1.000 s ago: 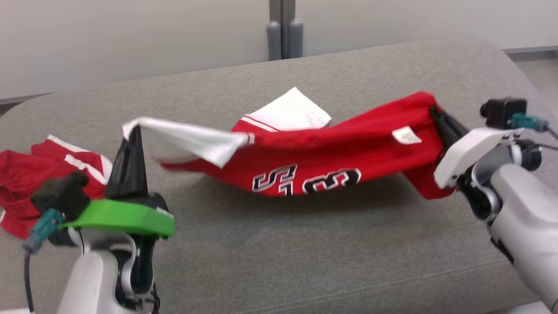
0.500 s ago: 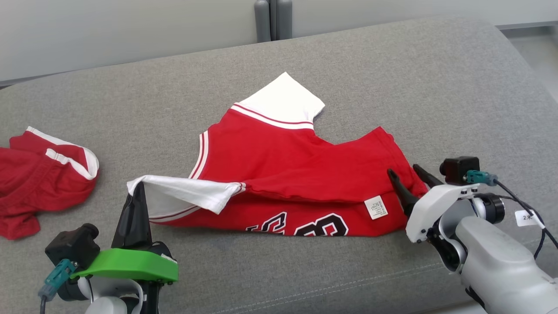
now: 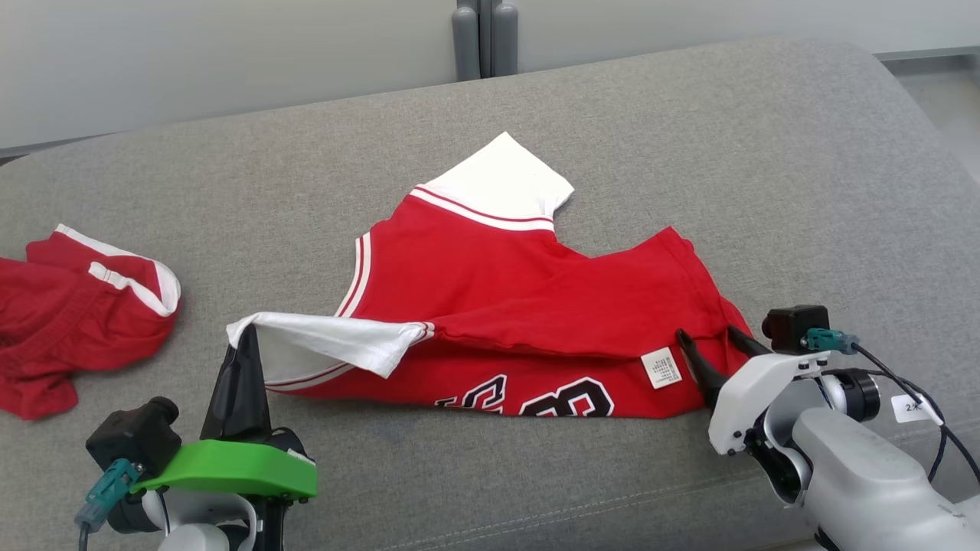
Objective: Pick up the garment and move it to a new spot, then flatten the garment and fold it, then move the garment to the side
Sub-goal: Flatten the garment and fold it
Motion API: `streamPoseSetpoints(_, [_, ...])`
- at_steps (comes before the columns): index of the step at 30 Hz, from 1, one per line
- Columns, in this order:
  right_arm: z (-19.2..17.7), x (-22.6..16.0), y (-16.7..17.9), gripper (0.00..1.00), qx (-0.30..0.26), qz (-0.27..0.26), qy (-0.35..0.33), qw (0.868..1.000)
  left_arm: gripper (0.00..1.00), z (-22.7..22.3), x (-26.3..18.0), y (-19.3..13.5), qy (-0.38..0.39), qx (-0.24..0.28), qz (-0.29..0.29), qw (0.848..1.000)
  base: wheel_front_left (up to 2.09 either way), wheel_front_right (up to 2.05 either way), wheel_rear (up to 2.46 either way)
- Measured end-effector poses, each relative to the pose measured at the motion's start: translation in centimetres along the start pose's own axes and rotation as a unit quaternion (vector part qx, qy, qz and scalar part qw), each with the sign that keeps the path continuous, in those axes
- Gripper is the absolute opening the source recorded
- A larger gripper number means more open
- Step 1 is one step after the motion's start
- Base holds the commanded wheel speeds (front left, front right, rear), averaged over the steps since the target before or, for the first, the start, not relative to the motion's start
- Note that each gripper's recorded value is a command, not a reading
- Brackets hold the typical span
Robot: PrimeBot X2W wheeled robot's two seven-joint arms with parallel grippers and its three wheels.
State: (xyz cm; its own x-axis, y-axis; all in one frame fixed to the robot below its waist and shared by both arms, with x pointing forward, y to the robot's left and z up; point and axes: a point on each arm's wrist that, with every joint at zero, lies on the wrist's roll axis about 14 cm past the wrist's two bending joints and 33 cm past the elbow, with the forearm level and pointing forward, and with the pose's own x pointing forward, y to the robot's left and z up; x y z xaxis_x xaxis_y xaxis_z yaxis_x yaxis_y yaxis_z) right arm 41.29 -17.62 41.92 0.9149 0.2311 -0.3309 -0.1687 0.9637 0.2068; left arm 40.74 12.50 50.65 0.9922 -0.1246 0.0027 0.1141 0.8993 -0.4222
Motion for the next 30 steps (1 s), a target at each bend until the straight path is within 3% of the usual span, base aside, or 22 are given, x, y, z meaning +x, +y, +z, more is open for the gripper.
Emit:
streamPoseSetpoints(9, [1.0, 0.3, -0.5, 0.98, -0.021, -0.005, -0.008, 1.0, 0.0, 0.2, -0.2, -0.1, -0.002, 0.0, 0.0, 1.0, 0.0, 0.0, 0.0])
streamPoseSetpoints(10, [1.0, 0.3, -0.4, 0.78, -0.022, -0.004, -0.008, 1.0, 0.0, 0.2, -0.2, -0.2, -0.003, 0.0, 0.0, 1.0, 0.0, 0.0, 0.0])
streamPoseSetpoints(12, [1.1, 0.2, -0.2, 0.19, -0.024, -0.002, -0.009, 1.0, 0.0, 0.3, -0.2, -0.2, -0.006, -0.001, -0.001, 1.0, 0.0, 0.0, 0.0])
streamPoseSetpoints(13, [1.1, 0.2, -0.1, 0.0, -0.026, -0.001, -0.009, 1.0, 0.0, 0.3, -0.3, -0.3, -0.006, -0.001, -0.001, 1.0, 0.0, 0.0, 0.0])
streamPoseSetpoints(18, [1.0, 0.2, 0.4, 0.0, -0.035, 0.009, -0.006, 0.999, 0.0, 0.4, -0.4, -0.4, -0.008, -0.004, -0.001, 1.0, 0.0, 0.0, 0.0])
streamPoseSetpoints(23, [3.4, 0.2, 0.2, 0.0, -0.044, 0.011, -0.035, 0.998, 0.0, 1.3, -0.4, -0.5, -0.028, -0.006, -0.003, 1.0, 0.0, 0.0, 0.0])
streamPoseSetpoints(30, [12.3, -1.4, -1.5, 0.0, -0.039, 0.001, -0.154, 0.987, 0.0, 5.6, 0.0, -1.9, -0.09, -0.033, -0.033, 0.995, 0.0, 0.0, 0.0])
